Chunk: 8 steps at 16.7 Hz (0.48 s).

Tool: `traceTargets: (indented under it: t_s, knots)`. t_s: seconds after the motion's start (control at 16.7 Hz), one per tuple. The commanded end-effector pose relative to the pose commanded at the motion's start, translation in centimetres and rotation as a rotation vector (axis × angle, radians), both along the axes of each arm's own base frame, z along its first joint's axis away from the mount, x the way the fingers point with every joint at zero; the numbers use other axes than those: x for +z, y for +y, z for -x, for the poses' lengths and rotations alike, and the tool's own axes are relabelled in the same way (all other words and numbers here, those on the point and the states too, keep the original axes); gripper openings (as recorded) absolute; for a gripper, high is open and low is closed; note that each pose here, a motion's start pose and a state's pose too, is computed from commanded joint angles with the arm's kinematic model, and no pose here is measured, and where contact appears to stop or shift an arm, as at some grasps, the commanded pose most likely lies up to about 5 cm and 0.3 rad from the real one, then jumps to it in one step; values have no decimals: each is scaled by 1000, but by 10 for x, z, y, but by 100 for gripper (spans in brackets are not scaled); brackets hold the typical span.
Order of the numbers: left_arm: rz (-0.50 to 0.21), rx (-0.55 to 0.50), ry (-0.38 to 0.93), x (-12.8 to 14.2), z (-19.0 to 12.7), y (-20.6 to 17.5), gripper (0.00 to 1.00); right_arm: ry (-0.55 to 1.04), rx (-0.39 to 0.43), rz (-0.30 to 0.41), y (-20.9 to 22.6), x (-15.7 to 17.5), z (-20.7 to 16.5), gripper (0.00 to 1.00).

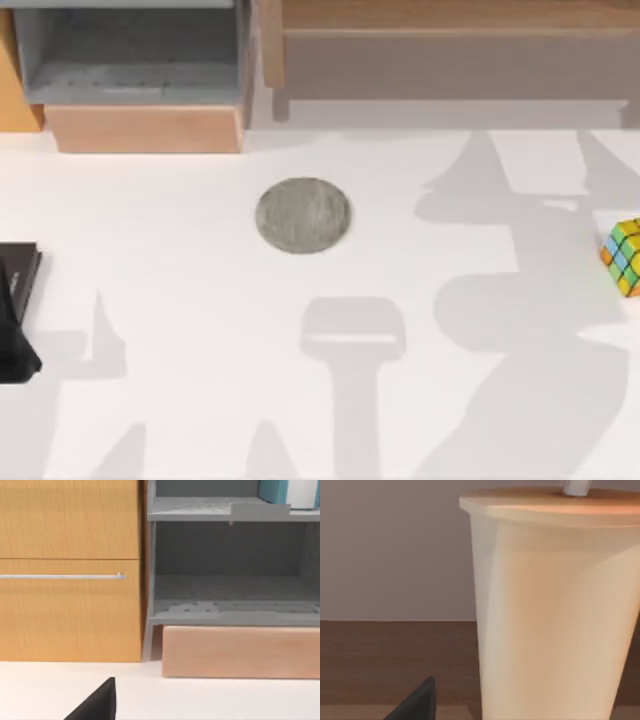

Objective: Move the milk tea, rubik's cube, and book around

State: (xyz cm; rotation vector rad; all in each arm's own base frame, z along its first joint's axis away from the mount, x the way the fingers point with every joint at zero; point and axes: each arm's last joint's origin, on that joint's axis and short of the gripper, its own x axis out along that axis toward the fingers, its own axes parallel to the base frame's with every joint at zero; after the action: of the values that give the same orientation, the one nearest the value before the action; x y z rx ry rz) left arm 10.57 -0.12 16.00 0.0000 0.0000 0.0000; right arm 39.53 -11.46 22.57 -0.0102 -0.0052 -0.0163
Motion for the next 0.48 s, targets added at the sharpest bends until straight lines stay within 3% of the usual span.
traceTargets:
  t_s: [0.48]
  knots:
    - [0,0,0,0,0,0,100,-5,0,1,-2,2,-65,100]
